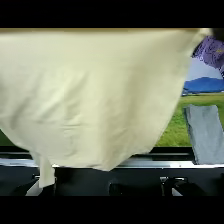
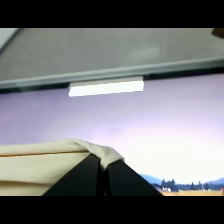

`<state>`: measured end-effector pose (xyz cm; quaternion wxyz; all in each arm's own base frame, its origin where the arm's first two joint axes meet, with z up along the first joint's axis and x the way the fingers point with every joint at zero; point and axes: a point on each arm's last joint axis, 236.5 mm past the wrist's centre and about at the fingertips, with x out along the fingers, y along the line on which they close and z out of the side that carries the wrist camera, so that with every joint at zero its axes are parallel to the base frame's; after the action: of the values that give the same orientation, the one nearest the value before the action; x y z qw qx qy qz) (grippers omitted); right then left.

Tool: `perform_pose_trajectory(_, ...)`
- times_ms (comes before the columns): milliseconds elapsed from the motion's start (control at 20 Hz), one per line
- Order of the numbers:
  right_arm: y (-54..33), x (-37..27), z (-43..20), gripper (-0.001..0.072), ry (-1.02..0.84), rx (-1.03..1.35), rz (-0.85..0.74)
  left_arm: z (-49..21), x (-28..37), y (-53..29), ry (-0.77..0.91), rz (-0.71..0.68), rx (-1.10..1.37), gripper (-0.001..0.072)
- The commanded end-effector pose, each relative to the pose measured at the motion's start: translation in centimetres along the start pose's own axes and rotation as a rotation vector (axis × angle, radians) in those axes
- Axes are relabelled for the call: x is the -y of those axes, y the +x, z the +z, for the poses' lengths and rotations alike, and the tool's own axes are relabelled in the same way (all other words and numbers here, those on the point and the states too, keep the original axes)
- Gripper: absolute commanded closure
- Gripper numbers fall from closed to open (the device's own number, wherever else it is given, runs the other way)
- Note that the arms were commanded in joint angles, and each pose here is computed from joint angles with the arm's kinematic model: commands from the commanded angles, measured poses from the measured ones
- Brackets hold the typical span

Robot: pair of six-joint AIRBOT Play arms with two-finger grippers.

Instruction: Fold the clothes and pants, and hang the long-sleeved shirts on hangers.

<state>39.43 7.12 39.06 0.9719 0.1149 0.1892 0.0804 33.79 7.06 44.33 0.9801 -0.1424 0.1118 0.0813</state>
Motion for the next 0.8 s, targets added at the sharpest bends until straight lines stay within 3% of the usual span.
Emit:
perform_pose_trajectory(0, 12.0, 3.9, -6.9, 0.0686, 0.0, -0.237, -0.108, -10.1, -1.4, 10.0, -0.03, 0.018, -0.358, 0.0687)
perform_pose_trajectory(150, 21.4, 6.3, -15.2, 0.0686, 0.042, -0.426, -0.142, -20.6, -2.8, 21.1, 0.017, 0.063, -0.595, 0.0687)
perform_pose_trajectory(300, 27.7, 8.0, -23.0, 0.0686, 0.111, -0.557, -0.162, -30.2, -3.4, 30.7, 0.022, 0.06, -0.678, 0.0687)
perform_pose_trajectory(450, 31.4, 8.8, -27.8, 0.0683, 0.194, -0.605, -0.171, -37.7, -3.9, 35.4, 0.022, 0.063, -0.732, 0.0686)
perform_pose_trajectory(600, 32.6, 8.2, -30.3, 0.063, 0.274, -0.646, -0.152, -40.7, -3.5, 36.1, -0.001, 0.051, -0.778, 0.0685)
perform_pose_trajectory(650, 32.6, 7.9, -30.6, 0.0585, 0.29, -0.654, -0.141, -40.8, -3.4, 36.1, -0.01, 0.048, -0.781, 0.0658)
perform_pose_trajectory(700, 32.5, 7.5, -30.5, 0.0494, 0.299, -0.661, -0.128, -40.6, -3.3, 35.9, -0.027, 0.043, -0.785, 0.0529)
perform_pose_trajectory(750, 32.0, 7.4, -30.3, 0.0418, 0.301, -0.671, -0.12, -40.2, -3.4, 35.5, -0.047, 0.04, -0.8, 0.0278)
